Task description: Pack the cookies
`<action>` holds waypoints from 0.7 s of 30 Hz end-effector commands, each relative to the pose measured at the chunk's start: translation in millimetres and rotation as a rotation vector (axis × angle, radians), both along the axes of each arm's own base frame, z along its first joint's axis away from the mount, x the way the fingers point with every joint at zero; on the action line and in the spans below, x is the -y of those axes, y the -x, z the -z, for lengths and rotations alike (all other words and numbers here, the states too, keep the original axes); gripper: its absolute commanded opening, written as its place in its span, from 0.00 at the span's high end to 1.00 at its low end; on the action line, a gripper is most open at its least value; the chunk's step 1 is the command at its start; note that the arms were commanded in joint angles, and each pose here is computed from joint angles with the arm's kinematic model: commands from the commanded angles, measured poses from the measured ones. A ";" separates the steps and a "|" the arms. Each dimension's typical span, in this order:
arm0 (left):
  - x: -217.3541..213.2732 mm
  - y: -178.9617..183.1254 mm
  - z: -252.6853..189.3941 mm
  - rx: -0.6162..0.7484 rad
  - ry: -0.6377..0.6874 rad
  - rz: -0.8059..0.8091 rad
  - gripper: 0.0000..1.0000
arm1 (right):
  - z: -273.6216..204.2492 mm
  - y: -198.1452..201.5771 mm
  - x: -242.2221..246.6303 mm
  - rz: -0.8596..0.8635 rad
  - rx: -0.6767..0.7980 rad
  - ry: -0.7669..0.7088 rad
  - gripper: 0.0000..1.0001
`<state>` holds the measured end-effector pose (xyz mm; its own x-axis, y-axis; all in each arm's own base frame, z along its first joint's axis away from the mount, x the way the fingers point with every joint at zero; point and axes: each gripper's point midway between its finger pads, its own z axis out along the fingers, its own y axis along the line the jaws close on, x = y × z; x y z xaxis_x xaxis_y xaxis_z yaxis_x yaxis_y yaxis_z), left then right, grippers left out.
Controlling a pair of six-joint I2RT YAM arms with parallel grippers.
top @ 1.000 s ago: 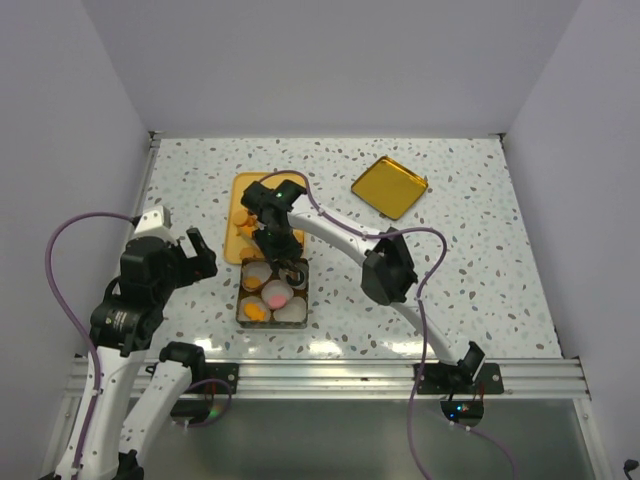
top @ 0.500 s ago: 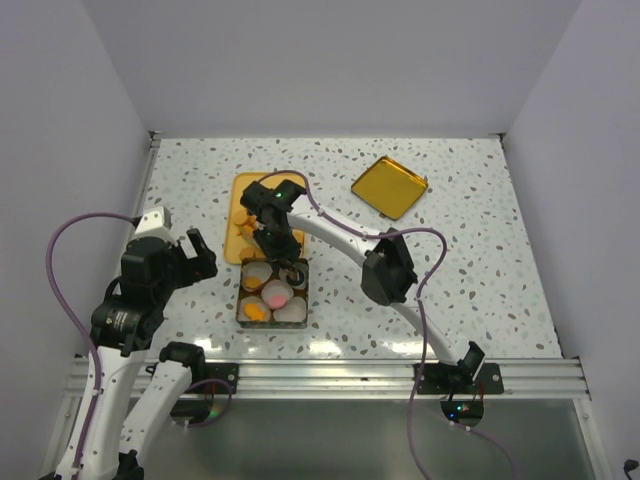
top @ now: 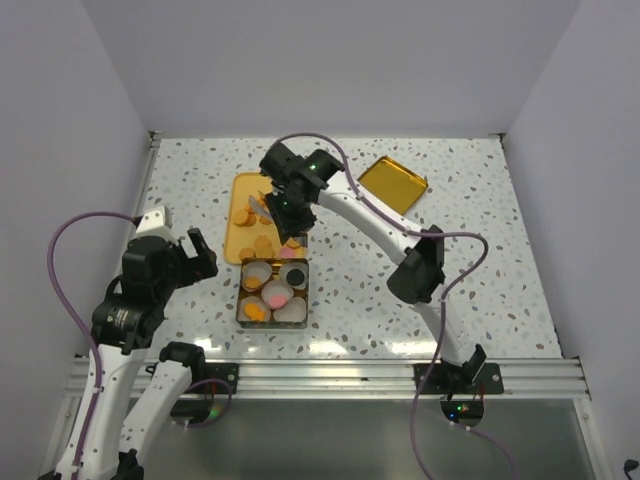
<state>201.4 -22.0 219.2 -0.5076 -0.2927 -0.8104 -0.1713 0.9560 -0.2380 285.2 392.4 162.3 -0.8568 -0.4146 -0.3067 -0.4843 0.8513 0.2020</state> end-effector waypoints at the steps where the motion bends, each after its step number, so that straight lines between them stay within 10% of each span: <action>1: 2.7 -6.2 -3.1 0.020 0.010 0.002 0.00 | -59.5 21.4 31.3 0.014 0.048 -0.028 0.72; 21: 3.0 -7.5 -2.0 0.009 0.003 0.007 0.00 | -48.1 194.0 124.3 -0.122 -0.129 0.009 0.72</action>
